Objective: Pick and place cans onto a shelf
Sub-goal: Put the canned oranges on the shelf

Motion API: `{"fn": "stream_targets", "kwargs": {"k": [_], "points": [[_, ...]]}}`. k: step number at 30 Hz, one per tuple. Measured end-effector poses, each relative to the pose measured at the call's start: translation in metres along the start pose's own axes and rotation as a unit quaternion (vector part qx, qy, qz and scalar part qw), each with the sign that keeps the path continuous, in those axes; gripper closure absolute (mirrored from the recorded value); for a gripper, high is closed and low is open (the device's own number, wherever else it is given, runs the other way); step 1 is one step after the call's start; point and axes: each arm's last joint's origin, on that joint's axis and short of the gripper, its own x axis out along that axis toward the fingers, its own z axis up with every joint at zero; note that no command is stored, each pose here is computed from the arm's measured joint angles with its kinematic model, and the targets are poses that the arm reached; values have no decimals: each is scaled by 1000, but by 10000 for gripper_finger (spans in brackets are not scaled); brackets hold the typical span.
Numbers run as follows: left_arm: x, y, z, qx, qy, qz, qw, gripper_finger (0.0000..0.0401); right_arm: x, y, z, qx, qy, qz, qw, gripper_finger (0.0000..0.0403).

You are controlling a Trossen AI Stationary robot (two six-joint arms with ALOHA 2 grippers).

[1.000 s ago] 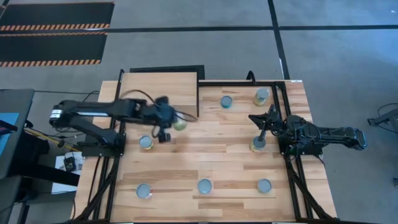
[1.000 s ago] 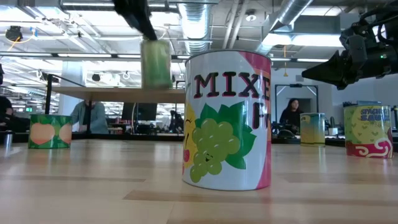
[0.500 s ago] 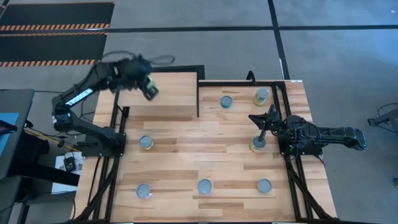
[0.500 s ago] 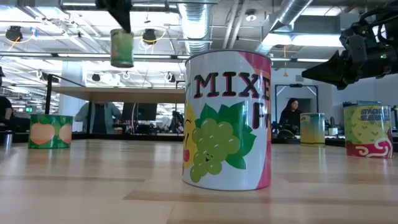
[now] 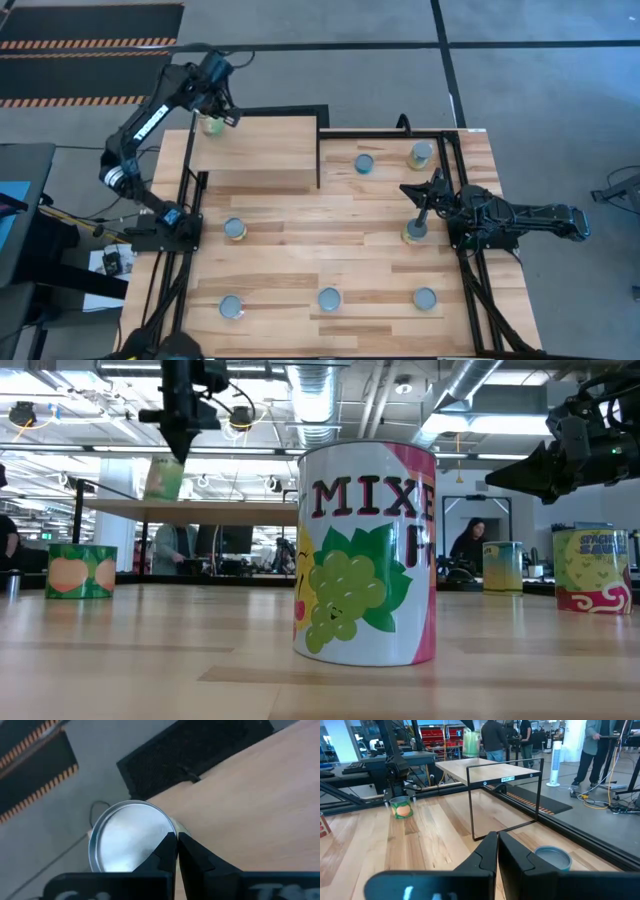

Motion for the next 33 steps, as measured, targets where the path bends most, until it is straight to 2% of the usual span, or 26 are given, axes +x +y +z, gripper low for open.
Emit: {"fn": "stream_targets", "kwargs": {"k": [7, 15, 24, 33], "points": [[6, -15, 8, -19, -12, -25, 999, 401, 0, 0, 0, 0, 0, 0, 1000, 363], [9, -8, 9, -51, -11, -2, 999, 401, 0, 0, 0, 0, 0, 0, 1000, 363], [11, -7, 12, -57, -18, 2, 998, 401, 0, 0, 0, 0, 0, 0, 1000, 363], [25, -7, 8, -64, -9, 12, 998, 401, 0, 0, 0, 0, 0, 0, 1000, 363]]}}
